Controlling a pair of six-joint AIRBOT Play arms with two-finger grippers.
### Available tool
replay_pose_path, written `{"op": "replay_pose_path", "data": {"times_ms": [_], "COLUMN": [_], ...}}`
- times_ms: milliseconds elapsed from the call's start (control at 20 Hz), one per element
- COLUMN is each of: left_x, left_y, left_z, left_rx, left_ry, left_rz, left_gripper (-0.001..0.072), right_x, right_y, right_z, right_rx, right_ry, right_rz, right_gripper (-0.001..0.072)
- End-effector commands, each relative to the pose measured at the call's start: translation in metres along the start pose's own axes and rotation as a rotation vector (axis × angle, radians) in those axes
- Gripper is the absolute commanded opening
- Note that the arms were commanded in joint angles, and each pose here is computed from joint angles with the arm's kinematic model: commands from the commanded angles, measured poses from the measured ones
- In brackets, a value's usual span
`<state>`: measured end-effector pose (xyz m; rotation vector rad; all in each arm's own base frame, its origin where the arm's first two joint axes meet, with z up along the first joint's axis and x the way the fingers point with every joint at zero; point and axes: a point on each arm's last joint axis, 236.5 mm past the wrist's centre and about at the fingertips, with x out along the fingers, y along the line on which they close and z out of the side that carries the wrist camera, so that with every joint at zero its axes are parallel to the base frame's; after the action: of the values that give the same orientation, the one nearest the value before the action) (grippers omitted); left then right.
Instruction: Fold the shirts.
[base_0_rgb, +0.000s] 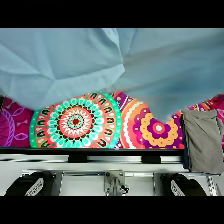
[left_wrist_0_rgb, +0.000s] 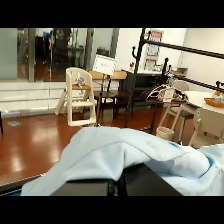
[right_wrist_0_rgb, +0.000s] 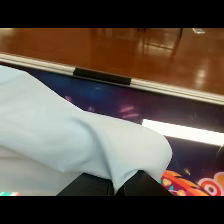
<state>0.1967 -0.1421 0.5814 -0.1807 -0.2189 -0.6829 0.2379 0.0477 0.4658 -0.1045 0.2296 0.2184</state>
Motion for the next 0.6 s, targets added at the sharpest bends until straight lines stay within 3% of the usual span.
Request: {"op": "replay_pose_path", "data": {"times_ms": [0,200,350,550], "left_x": [-0.016,-0.012,-0.002,0.015], "left_y": [0.0,0.054,0.101,0.169], "left_z": [-0.028,-0.117,-0.202,-0.34], "left_rx": [-0.01,-0.051,-0.172,-0.387], "left_ry": [0.126,0.455,0.673,0.904], "left_rz": [0.052,0.173,0.23,0.305], "left_gripper": [0.0046,0.0046,0.0046,0.0047], "right_x": [-0.026,0.001,0.051,0.17], "right_y": [-0.004,0.005,0.01,0.003], "right_z": [-0.01,-0.091,-0.176,-0.282], "right_rx": [0.038,0.141,0.228,0.341], "right_ry": [0.018,0.394,0.733,0.827], "right_rz": [-0.046,0.01,0.064,0.056], "right_gripper": [0.0067,0.0067,0.0067,0.0067]}}
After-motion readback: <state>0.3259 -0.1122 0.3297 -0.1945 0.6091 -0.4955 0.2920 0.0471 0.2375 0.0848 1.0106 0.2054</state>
